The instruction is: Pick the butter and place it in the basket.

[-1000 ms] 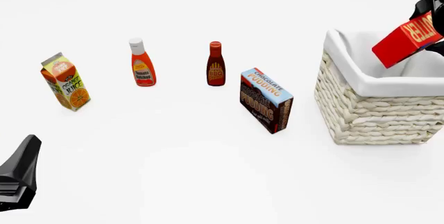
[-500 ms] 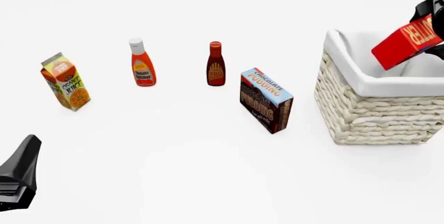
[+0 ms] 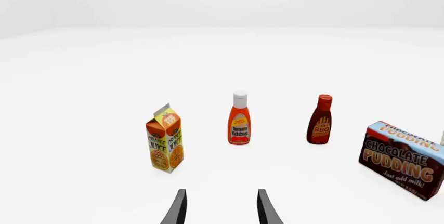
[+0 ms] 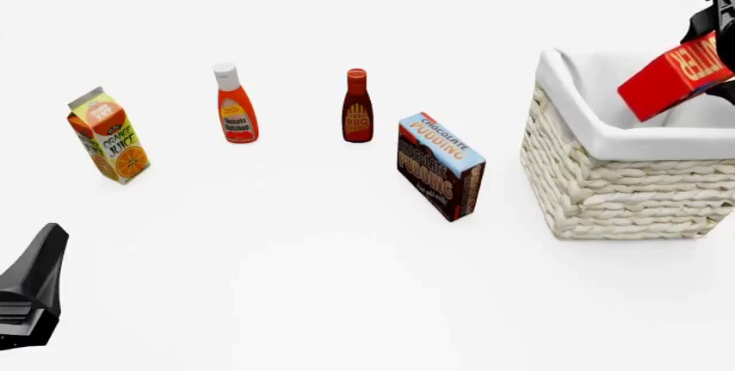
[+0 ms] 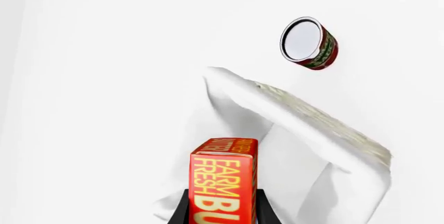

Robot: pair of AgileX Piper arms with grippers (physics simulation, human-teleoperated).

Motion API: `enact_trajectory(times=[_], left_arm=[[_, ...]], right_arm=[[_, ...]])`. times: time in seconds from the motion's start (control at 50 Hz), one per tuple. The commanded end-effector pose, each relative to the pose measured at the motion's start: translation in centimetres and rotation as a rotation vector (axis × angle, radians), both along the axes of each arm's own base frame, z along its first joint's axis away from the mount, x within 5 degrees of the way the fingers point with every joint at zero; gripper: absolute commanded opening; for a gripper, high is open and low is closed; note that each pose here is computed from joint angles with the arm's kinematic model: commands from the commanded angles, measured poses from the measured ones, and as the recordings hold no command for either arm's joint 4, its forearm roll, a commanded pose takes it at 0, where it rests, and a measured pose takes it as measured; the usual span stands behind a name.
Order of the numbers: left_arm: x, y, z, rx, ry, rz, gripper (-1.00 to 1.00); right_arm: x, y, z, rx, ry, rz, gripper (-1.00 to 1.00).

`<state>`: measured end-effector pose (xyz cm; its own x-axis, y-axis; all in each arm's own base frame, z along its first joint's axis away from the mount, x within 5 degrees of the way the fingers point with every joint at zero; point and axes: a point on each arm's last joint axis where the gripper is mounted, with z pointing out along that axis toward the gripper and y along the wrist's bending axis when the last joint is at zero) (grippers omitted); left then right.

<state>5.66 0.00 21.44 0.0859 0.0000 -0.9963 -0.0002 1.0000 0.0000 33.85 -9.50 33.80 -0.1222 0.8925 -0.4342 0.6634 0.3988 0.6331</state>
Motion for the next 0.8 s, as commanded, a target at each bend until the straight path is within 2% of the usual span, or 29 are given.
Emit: enact_trajectory(times=[0.02,0.34,0.38,0.4,0.42,0.44,0.8], left_arm=[[0.0,0.0,0.0,0.000,0.000,0.000,1.00],[0.0,0.0,0.0,0.000,0.000,0.000,1.00],[0.0,0.0,0.0,0.000,0.000,0.000,1.00],[0.0,0.0,0.0,0.000,0.000,0.000,1.00],[0.0,0.0,0.0,0.000,0.000,0.000,1.00],[0.0,0.0,0.0,0.000,0.000,0.000,1.00],[0.0,0.0,0.0,0.000,0.000,0.000,1.00]], right_arm=[[0.3,0.2,0.5,0.012,-0.032,-0.006,-1.00],[0.4,-0.5,0.0,0.011,-0.028,-0.021,-1.00],[0.9,0.5,-0.2,0.029,-0.051,-0.008,-1.00],[0.9,0.4,-0.1,0.023,-0.046,-0.006,1.00],[1.5,0.8,0.2,0.007,-0.036,0.025,1.00],[1.0,0.6,0.0,0.022,-0.048,0.001,1.00],[1.0,1.2,0.6,0.020,-0.068,0.016,1.00]])
